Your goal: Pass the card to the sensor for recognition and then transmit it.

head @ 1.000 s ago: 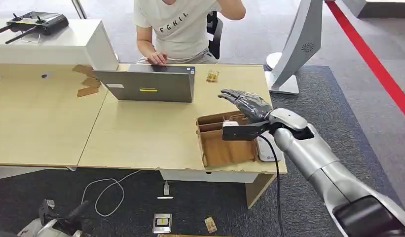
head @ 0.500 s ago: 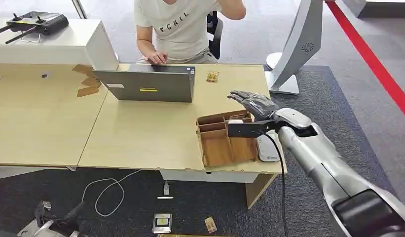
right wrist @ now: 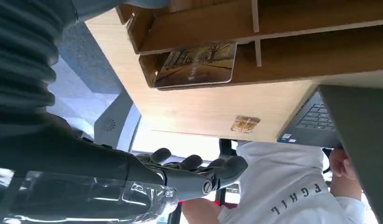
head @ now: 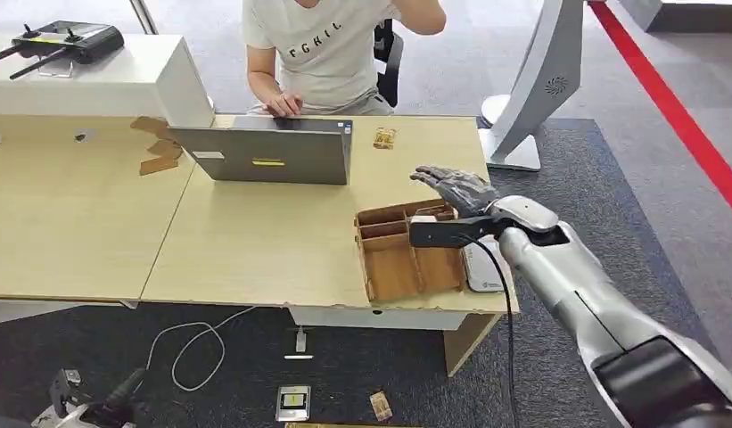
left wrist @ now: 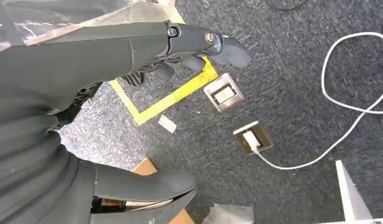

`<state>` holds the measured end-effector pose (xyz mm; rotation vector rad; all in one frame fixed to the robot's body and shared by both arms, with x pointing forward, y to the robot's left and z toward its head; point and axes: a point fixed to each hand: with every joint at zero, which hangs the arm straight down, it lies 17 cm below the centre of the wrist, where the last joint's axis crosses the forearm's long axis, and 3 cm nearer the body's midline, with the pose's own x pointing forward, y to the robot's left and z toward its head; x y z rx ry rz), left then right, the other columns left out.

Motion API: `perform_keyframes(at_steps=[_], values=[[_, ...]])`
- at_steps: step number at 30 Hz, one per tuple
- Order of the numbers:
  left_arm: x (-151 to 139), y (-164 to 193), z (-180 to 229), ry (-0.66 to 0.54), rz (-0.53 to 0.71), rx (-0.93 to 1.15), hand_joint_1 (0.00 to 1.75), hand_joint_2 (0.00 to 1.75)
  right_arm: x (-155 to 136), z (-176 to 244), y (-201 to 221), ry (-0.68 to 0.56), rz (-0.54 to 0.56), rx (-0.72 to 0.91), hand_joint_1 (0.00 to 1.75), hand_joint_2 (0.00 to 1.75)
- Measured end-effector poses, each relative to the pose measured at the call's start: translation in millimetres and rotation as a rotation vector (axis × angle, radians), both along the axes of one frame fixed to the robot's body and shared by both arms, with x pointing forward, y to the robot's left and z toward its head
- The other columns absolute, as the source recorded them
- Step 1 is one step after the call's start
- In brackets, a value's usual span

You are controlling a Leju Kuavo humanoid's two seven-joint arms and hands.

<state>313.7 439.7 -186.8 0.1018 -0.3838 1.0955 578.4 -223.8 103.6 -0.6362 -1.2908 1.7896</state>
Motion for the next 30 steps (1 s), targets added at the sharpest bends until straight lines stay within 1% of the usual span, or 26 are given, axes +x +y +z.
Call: perform_keyframes(at_steps=[30], values=[[-3.4, 6.8, -0.3, -0.001, 0.003, 0.010, 0.00, 1.75, 3.7, -5.4, -10.0, 0.017, -0.019, -0.036, 0.00, 1.75]])
